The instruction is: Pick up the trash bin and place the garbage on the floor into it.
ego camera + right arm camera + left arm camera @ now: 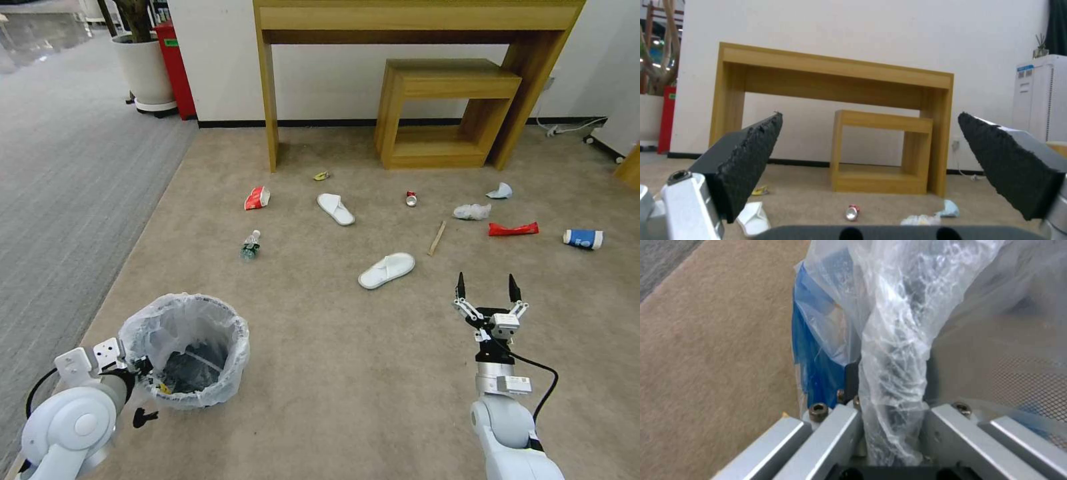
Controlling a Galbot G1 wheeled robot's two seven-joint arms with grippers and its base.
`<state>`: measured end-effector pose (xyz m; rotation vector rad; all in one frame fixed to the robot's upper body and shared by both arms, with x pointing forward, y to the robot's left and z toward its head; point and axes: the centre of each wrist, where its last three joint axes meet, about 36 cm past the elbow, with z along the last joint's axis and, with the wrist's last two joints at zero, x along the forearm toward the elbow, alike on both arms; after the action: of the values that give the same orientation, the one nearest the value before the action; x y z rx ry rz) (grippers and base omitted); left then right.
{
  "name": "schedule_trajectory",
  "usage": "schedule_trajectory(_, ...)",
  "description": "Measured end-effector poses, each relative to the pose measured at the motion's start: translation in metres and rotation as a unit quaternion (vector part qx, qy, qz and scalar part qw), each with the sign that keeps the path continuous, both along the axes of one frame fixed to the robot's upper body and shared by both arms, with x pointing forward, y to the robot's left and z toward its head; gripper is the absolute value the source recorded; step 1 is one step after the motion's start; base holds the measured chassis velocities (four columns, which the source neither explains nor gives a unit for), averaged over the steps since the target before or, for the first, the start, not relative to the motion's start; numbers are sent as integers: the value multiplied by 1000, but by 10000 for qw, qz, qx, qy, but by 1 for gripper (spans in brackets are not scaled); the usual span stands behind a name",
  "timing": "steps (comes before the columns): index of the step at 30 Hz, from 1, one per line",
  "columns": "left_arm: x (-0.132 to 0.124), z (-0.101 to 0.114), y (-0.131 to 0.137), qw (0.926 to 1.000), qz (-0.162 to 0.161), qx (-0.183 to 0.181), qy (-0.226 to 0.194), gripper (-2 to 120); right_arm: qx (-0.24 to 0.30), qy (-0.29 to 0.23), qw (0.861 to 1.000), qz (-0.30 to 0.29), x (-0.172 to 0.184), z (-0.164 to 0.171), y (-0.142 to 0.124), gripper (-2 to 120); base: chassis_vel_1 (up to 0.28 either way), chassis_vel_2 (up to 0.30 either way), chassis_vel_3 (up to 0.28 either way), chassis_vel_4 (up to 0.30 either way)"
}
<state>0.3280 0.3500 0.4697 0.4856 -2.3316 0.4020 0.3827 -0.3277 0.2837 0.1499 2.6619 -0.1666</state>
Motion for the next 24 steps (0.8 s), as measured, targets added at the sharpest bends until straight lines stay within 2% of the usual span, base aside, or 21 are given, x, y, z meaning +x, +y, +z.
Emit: schedule_trajectory(24, 1, -2, 0, 10000, 21, 10, -14, 0, -10, 15, 10000, 2, 1, -1, 0, 100, -124, 123, 124, -122)
